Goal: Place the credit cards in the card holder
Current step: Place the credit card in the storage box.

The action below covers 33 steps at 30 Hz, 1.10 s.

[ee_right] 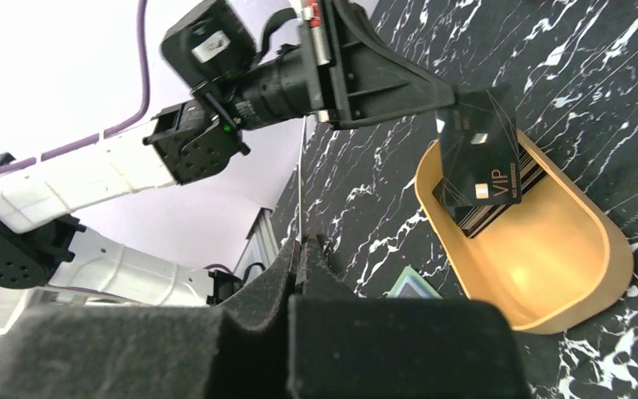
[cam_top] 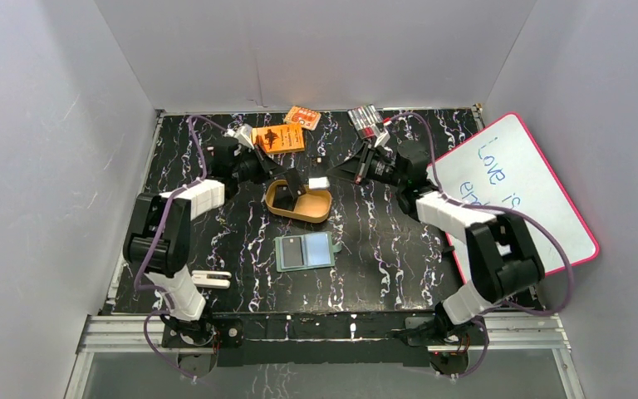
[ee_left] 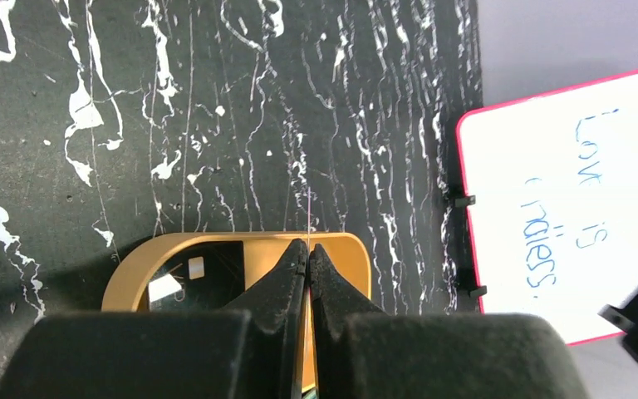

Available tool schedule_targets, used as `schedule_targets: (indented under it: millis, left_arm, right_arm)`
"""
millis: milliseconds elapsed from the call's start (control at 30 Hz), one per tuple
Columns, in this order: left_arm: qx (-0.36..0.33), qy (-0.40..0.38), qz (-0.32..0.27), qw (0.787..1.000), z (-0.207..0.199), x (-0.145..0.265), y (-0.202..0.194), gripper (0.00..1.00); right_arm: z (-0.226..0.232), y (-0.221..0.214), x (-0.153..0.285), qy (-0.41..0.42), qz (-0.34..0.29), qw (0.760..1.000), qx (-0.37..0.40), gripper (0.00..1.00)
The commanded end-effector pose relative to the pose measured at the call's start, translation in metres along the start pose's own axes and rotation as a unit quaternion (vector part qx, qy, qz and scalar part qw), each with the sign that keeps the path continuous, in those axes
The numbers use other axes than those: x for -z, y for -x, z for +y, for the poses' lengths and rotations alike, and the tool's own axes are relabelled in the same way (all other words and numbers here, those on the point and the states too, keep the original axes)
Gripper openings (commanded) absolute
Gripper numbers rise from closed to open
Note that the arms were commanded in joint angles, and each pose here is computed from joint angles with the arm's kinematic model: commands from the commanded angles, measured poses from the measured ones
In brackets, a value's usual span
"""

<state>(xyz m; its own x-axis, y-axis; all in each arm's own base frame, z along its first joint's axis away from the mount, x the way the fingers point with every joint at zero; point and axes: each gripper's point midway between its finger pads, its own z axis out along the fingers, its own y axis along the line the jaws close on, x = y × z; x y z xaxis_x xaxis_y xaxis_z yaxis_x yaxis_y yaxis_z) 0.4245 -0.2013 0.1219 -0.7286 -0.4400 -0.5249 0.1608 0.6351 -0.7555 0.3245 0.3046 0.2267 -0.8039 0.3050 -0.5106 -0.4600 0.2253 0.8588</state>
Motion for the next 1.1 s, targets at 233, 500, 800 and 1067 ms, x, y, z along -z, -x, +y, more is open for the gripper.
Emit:
schedule_targets:
  millis: [233,500,800,1067]
  left_arm:
    - [0.012,0.004,0.072,0.997,-0.005,0.007,-0.017,0.52]
    - [0.006,0.011,0.007,1.0,-0.051,0.062,0.008,0.9]
    - [0.008,0.033,0.034,0.999,-0.06,0.129,-0.092,0.83]
    - [0.014,0.053,0.097,0.994,-0.044,0.133,-0.165,0.65]
  right_arm:
    - [-0.013,-0.045,0.056,-0.122,0.055,0.99,0.055,0.0]
    - [-0.022,-0.088,0.081,-0.15,0.08,0.985,0.018,0.0]
    - [-0.051,-0.15,0.076,-0.201,0.131,0.969,-0.059,0.0]
    - [-0.079,-0.159,0.083,-0.263,0.131,0.953,-0.065,0.0]
